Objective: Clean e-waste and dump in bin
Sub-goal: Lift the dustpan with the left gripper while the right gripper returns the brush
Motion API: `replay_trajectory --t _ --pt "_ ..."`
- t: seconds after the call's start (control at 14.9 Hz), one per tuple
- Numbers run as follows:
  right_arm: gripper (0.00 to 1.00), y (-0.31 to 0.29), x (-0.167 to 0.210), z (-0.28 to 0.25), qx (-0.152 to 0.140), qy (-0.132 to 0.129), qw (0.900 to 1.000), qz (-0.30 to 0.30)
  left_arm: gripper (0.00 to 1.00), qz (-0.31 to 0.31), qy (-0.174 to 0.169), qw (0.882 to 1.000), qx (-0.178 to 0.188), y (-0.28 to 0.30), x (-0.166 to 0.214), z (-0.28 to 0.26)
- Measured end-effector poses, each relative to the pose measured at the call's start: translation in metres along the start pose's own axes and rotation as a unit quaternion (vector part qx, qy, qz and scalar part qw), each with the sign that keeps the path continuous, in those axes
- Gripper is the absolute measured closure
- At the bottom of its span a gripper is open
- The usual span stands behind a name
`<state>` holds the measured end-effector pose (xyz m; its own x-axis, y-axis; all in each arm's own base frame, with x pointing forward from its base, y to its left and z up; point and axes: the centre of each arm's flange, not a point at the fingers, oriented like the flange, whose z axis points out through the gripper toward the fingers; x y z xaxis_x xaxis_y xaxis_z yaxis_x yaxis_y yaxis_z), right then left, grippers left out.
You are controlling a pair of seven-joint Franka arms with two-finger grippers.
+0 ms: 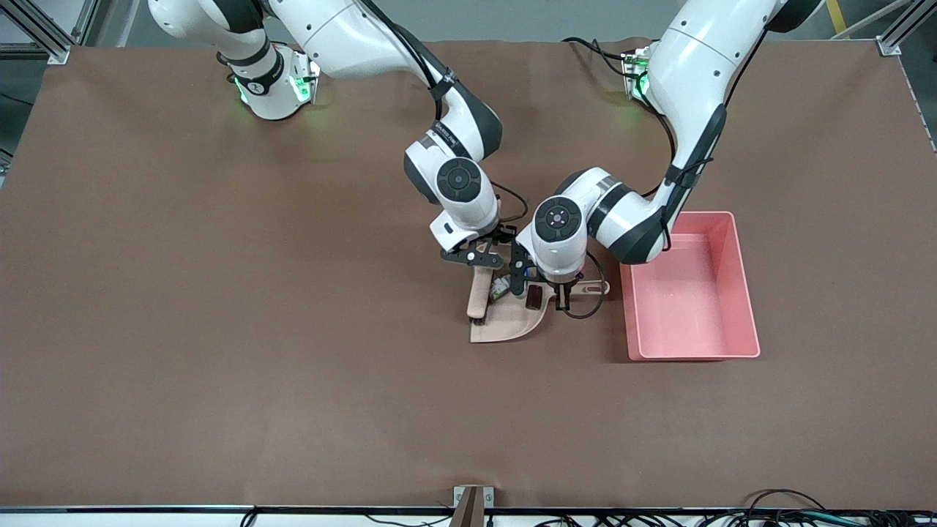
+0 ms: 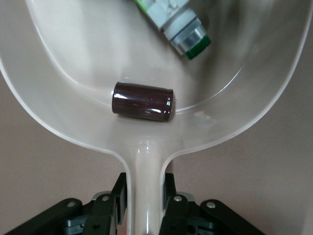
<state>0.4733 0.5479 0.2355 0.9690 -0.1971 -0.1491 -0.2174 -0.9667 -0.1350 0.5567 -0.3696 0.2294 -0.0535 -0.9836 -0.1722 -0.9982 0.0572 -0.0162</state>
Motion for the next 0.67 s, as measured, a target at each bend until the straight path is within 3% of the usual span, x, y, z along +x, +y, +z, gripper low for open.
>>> replay_trajectory --t 0.34,0.67 --pt "0.74 0.002 0.009 -0.001 0.0 -0.001 1.0 0.001 0.67 0.0 0.0 1.0 0.0 0.0 0.0 0.0" --pt "0.74 0.053 0.072 -0.016 0.002 -0.025 1.0 -0.002 0.67 -0.001 0.0 1.0 0.0 -0.001 -0.001 0.0"
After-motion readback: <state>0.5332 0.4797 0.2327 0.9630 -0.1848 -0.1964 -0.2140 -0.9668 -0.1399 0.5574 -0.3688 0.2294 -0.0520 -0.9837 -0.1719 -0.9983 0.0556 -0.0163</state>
